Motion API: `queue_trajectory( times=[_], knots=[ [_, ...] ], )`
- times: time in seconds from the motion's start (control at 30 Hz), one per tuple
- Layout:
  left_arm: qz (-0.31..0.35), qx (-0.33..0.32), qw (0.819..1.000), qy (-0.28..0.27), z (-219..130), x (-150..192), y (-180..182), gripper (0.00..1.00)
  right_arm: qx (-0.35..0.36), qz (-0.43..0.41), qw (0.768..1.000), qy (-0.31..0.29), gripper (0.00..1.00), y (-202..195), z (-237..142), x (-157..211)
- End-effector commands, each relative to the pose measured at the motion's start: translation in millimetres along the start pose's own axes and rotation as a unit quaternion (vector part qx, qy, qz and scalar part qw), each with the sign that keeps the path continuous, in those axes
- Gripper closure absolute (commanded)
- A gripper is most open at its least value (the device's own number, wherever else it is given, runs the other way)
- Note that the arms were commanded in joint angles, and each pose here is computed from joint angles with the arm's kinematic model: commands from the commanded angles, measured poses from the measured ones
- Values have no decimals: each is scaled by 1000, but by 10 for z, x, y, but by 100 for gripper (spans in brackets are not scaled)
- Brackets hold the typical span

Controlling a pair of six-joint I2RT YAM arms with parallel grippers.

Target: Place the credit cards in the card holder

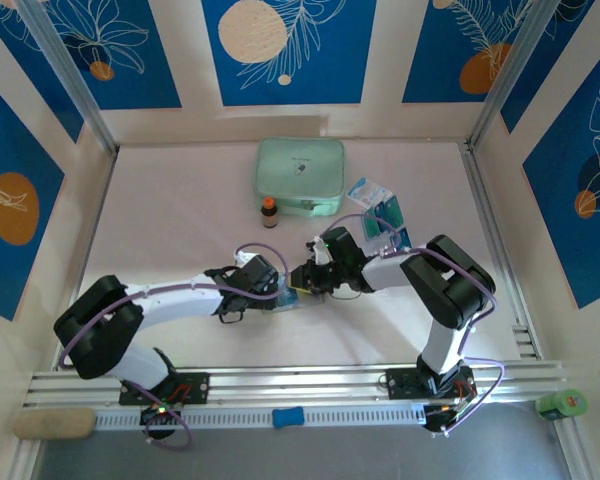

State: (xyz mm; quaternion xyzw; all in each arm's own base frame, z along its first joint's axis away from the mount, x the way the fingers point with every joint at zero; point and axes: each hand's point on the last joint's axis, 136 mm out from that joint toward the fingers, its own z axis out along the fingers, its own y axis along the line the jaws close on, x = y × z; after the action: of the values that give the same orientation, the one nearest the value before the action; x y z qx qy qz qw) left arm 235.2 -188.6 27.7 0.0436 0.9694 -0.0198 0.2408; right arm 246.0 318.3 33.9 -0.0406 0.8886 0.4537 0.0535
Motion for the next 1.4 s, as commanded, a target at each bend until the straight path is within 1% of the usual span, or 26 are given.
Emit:
queue_trajectory(
  times=[0.0,0.13,0.3,0.37,0.43,0.53,0.63,0.83,1.07,1.37],
  knots=[
    [-5,-8,1000,-7,-111,-78,58,0,45,-4,998,44,68,-113,-95,215],
    [-21,-2,1000,-22,-217,-169,105,0,67,-30,997,30,67,-11,-267,121],
    [-40,-10,999,-22,-244,-156,259,0,82,-47,995,28,69,55,-311,60],
    [-44,-16,999,-16,-224,-118,323,0,87,-48,995,31,75,60,-284,33],
    [-51,-25,998,-4,-184,-56,396,0,95,-52,993,36,84,59,-240,18],
    [-55,-39,998,11,-132,17,477,0,108,-60,992,40,93,57,-176,-5],
    [-56,-49,997,24,-87,67,523,0,118,-66,990,45,97,52,-116,-22],
    [-45,-56,997,42,6,110,519,0,140,-72,986,54,98,-5,-24,-43],
    [-28,-54,997,55,108,107,447,0,168,-73,981,71,99,-93,89,24],
    [-23,-53,997,58,150,105,424,0,161,-76,979,94,100,49,298,159]
  ],
)
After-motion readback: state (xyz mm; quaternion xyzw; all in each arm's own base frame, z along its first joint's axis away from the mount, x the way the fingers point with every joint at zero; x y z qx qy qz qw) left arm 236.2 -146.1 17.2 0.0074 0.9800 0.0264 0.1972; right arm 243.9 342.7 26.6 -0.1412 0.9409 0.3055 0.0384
